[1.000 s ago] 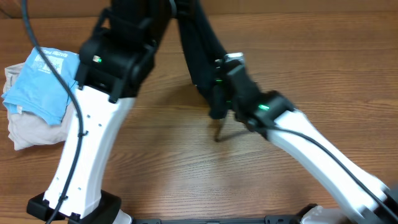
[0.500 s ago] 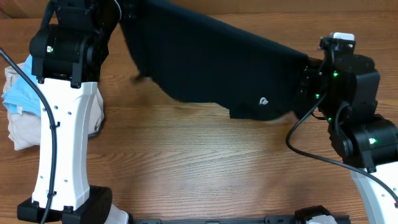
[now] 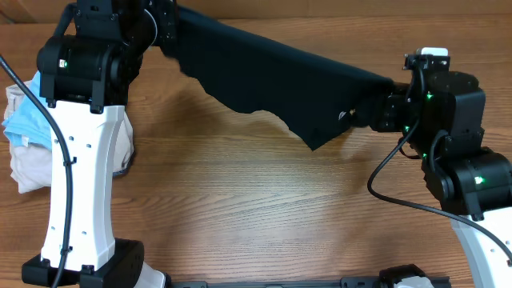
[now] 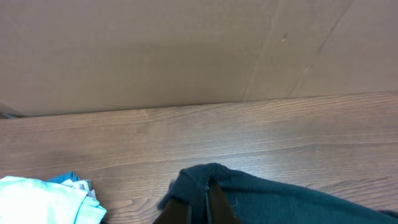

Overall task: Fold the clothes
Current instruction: 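Stretch the shirt between both grippers and lay it flat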

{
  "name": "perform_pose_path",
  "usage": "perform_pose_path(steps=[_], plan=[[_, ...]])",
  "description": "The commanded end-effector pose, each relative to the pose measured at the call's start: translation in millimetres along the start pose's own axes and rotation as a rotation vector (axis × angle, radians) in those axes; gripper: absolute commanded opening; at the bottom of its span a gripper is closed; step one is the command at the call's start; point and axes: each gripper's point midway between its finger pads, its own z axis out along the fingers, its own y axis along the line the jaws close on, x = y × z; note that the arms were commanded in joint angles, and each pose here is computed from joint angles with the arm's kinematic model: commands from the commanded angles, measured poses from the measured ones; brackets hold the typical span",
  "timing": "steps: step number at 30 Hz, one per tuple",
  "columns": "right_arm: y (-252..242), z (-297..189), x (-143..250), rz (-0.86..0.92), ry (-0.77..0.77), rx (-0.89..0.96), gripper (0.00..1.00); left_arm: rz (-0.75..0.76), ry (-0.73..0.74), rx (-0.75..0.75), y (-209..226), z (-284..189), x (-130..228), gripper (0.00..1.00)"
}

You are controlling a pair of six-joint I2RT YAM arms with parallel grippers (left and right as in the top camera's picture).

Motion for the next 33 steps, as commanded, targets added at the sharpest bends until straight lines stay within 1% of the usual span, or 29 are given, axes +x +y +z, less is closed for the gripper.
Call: perform_pose_path(steps=[1, 5, 7, 13, 15, 19, 25, 29, 30, 31, 32, 33], plan=[[-7, 0, -1, -0.009, -0.001, 0.027, 0.04, -0.016, -0.072, -0.018, 8, -23, -18, 0.04], [-7, 13, 3, -0.036, 0.029, 0.032, 0.04, -0.021, -0.088, -0.017, 8, -22, -22, 0.04], [-8, 19, 14, -0.039, 0.079, 0.04, 0.04, -0.02, -0.073, -0.023, 9, -21, -18, 0.04], [-17, 43, 60, -0.042, 0.296, 0.079, 0.05, -0.008, 0.079, -0.065, 15, 3, 17, 0.04], [-21, 52, 75, -0.044, 0.364, 0.094, 0.09, -0.003, 0.148, -0.07, 16, 19, 33, 0.04], [-25, 71, 98, -0.047, 0.474, 0.113, 0.09, 0.006, 0.261, -0.078, 15, 53, 59, 0.04], [-27, 106, 116, -0.06, 0.541, 0.122, 0.09, -0.006, 0.358, -0.09, 14, 110, 89, 0.04], [-25, 137, 110, -0.085, 0.496, 0.11, 0.1, -0.003, 0.391, -0.094, 13, 149, 105, 0.04], [-26, 143, 107, -0.091, 0.478, 0.117, 0.21, -0.002, 0.397, -0.094, 13, 156, 109, 0.04], [-29, 149, 104, -0.094, 0.457, 0.136, 0.4, -0.002, 0.403, -0.095, 13, 165, 113, 0.04], [-35, 155, 100, -0.098, 0.438, 0.167, 0.42, -0.001, 0.41, -0.095, 13, 173, 117, 0.04], [-41, 158, 97, -0.099, 0.422, 0.194, 0.42, -0.001, 0.416, -0.096, 13, 180, 121, 0.04]])
